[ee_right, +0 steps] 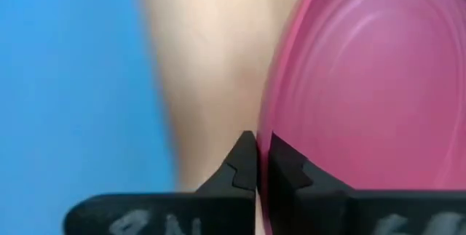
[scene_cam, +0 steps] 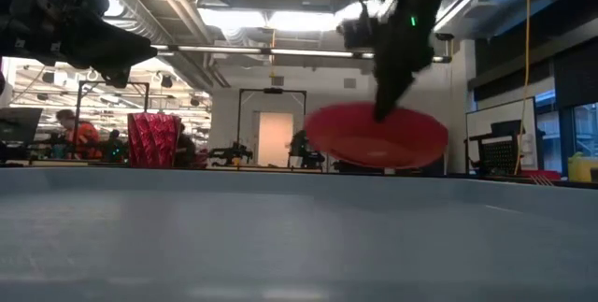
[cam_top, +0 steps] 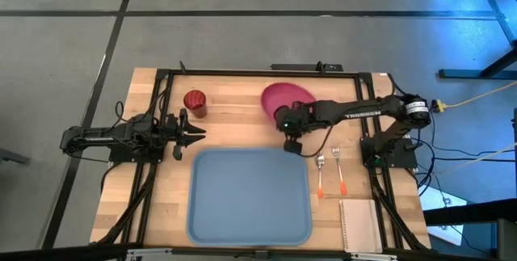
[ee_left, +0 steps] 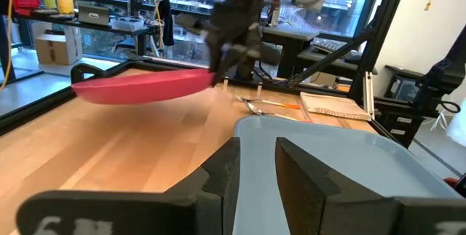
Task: Pick and place plate/cup/fork/spoon on tray
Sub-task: Put the pink plate on the serving tray, then put the purple cup on the serving tray to the top left
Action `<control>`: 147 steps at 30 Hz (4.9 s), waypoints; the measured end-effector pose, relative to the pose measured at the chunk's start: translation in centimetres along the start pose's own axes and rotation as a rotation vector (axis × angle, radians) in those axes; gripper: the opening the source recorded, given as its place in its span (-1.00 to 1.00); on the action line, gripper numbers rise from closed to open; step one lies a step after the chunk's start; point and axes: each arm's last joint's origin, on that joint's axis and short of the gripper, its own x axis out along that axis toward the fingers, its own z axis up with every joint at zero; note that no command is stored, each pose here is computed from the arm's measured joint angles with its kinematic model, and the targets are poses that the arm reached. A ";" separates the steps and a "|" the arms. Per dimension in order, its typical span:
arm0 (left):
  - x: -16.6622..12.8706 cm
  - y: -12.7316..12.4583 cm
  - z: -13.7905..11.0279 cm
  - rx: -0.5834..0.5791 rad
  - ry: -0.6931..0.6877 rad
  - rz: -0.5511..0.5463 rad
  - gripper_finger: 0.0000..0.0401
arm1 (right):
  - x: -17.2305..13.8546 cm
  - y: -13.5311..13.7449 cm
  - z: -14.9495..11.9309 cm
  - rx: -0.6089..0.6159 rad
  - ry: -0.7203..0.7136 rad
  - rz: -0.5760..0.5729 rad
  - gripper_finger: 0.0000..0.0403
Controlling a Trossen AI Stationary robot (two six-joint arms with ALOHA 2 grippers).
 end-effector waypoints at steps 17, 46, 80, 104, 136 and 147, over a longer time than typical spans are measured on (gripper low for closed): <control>0.0 0.0 0.0 0.000 0.000 0.000 -0.59 | -4.6 15.6 -0.3 -0.354 -0.303 0.292 -0.97; 0.0 0.0 0.0 0.000 0.000 0.000 -0.59 | -1.4 21.8 -0.9 -0.287 -0.279 0.642 -0.52; 0.0 0.0 0.0 0.000 0.000 0.000 -0.59 | 1.3 15.4 -7.2 -0.015 0.216 0.024 -0.97; 0.0 0.0 0.0 0.000 0.000 0.000 -0.59 | 5.0 15.9 -6.2 -0.032 0.124 0.160 -0.98; 0.0 0.0 0.0 0.000 0.000 0.000 -0.59 | -7.7 10.1 -0.6 0.097 -0.280 -0.868 -0.98; 0.0 0.0 0.0 0.000 -0.001 -0.001 -0.59 | -9.0 3.1 -9.1 0.453 -0.170 -0.786 -0.98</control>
